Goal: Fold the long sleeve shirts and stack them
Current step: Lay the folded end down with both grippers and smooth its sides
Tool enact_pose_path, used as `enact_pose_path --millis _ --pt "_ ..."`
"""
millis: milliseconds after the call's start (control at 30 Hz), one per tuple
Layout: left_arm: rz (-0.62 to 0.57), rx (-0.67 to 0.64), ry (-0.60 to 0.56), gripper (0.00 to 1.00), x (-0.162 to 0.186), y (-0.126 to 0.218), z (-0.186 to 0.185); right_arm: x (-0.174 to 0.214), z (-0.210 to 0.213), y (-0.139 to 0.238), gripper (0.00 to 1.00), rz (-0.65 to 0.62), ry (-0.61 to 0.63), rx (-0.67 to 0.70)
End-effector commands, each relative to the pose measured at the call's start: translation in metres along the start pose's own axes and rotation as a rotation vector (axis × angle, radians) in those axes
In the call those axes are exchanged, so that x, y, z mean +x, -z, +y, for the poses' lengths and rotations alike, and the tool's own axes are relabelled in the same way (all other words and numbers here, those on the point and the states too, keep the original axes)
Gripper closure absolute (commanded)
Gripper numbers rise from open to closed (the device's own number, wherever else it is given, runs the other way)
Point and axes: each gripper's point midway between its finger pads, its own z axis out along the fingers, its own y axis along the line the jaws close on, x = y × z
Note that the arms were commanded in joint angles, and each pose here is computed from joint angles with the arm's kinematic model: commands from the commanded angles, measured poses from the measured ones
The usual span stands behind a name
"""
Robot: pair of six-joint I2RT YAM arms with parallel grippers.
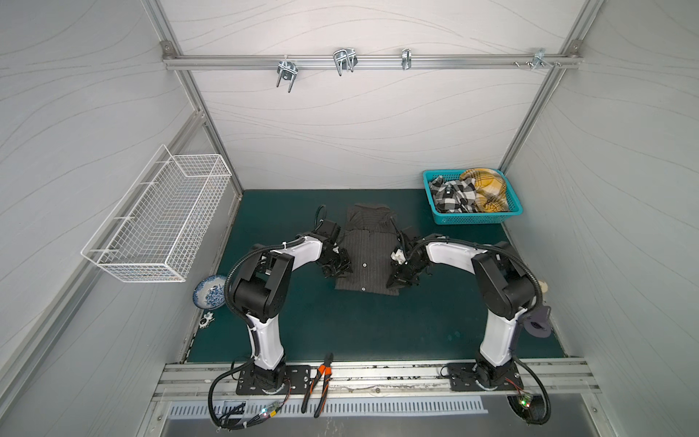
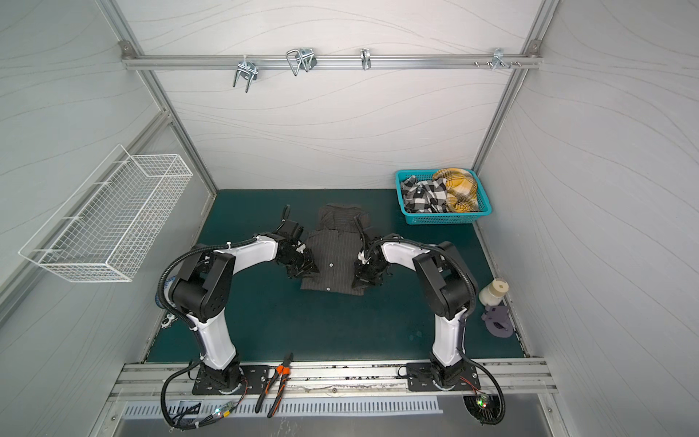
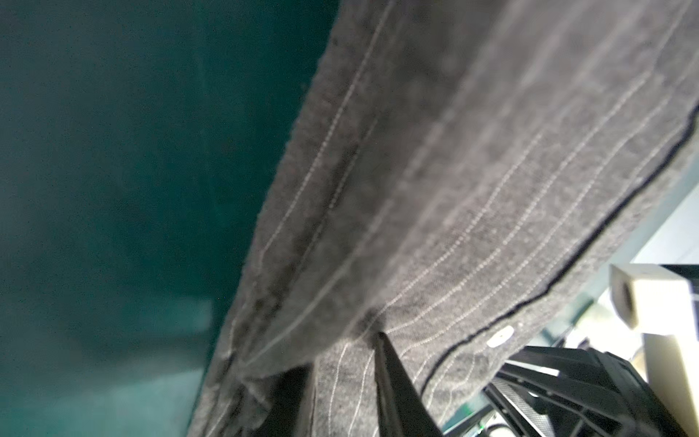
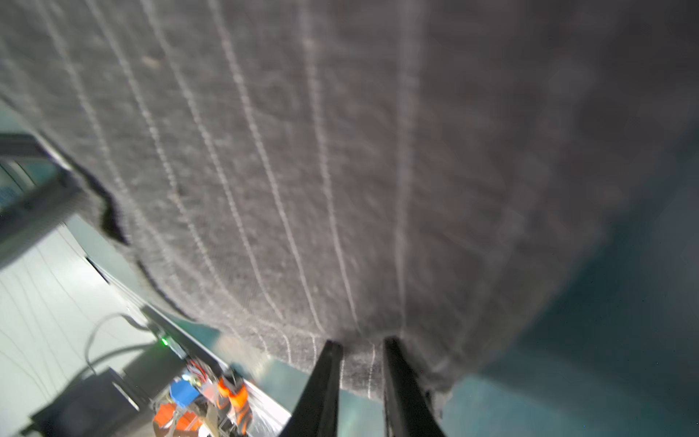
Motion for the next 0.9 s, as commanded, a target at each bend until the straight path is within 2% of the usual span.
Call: enact_pose_path --millis 0,67,167,233,367,533,733,800,867 --pt "0.083 -0.07 0.007 0.7 0.044 -0.003 0.022 0.047 -0.017 -0.007 0.78 0.066 -0.052 0.101" --pt "0.043 -0.038 -0.023 0.67 0.049 0.021 0.01 0.056 -0.012 0.012 0.76 0.03 -0.037 0.108" --pt "-0.051 0.009 -0.062 0.64 0.043 0.061 -0.014 0.049 -0.003 0.047 0.69 -0.06 -0.014 0.115" --pt "-0.084 0.026 -0.087 0.67 0.036 0.074 -0.027 0.04 0.005 0.058 0.69 -0.085 0.005 0.098" --pt "-0.029 -0.002 -0.09 0.83 0.024 0.054 -0.031 0.025 0.018 0.048 0.74 -0.07 0.007 0.039" --pt "0.018 -0.026 -0.045 0.89 0.018 0.016 -0.018 0.019 0.005 0.018 0.79 -0.04 -0.03 0.057" --pt "0.084 -0.013 -0.019 0.86 0.027 -0.015 -0.009 0.032 -0.022 -0.014 0.8 0.033 -0.096 0.097" --pt "0.096 -0.012 -0.023 0.85 0.031 -0.014 -0.009 0.035 -0.024 -0.011 0.8 0.035 -0.096 0.106" --pt "0.067 0.017 -0.044 0.77 0.033 0.003 -0.017 0.035 -0.017 0.006 0.74 -0.001 -0.071 0.104"
